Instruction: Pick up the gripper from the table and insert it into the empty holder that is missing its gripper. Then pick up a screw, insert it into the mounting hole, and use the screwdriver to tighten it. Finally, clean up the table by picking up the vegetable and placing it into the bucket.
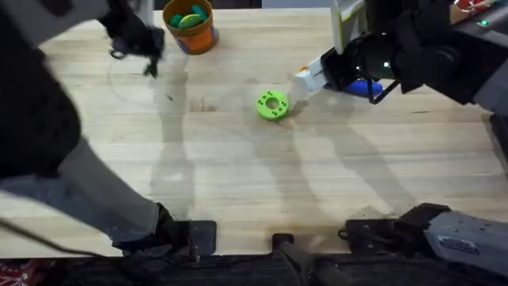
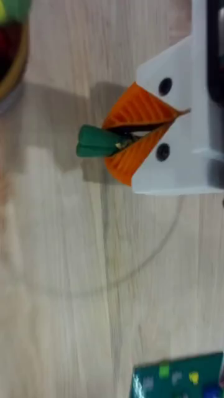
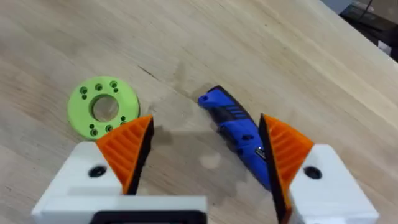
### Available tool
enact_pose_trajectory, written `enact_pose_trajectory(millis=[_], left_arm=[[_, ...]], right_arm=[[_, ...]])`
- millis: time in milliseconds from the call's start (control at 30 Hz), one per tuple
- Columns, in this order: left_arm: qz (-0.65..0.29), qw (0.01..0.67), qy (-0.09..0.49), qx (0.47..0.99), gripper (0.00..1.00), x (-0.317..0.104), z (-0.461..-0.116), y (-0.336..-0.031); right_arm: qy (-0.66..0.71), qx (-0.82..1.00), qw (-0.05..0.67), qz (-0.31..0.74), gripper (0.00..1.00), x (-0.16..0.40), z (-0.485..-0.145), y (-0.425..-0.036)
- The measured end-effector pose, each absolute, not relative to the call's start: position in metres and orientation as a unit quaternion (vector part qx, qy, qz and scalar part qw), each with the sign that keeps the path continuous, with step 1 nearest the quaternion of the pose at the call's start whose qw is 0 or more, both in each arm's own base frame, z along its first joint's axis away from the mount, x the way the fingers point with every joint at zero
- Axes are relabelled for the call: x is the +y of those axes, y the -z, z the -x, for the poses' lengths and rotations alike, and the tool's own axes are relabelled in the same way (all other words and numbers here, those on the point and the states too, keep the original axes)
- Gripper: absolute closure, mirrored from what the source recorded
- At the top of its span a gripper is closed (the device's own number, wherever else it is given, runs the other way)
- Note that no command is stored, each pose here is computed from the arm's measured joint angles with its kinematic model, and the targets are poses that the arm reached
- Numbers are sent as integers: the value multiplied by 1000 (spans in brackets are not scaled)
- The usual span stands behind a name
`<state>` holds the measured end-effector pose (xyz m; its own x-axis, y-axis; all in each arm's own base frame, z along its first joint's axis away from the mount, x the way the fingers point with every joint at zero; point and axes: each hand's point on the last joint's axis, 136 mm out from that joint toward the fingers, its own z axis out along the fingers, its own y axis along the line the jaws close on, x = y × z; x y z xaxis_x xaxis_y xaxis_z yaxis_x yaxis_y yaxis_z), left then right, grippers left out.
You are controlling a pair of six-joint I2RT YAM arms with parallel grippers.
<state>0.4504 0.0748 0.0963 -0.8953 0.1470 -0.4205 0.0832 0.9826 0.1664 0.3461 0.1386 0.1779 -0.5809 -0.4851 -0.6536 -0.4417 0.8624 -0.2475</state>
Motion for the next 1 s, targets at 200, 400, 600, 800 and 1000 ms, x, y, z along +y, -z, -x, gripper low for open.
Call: enact_pose_trajectory(millis=[200,400,600,800,1000], left_arm=[[-40,389,-69,918,974,66,-473,-207],[-19,486,-12,874,974,42,-508,-246],[5,530,26,848,974,30,-555,-225],[1,562,48,826,974,12,-589,-200],[-7,565,59,823,974,-3,-601,-178]], right_arm=[[29,889,376,261,27,139,-346,-178],[29,889,376,261,27,139,-346,-178],[29,889,376,261,27,139,-346,-178],[29,889,376,261,27,138,-346,-178],[30,890,371,262,27,138,-344,-176]])
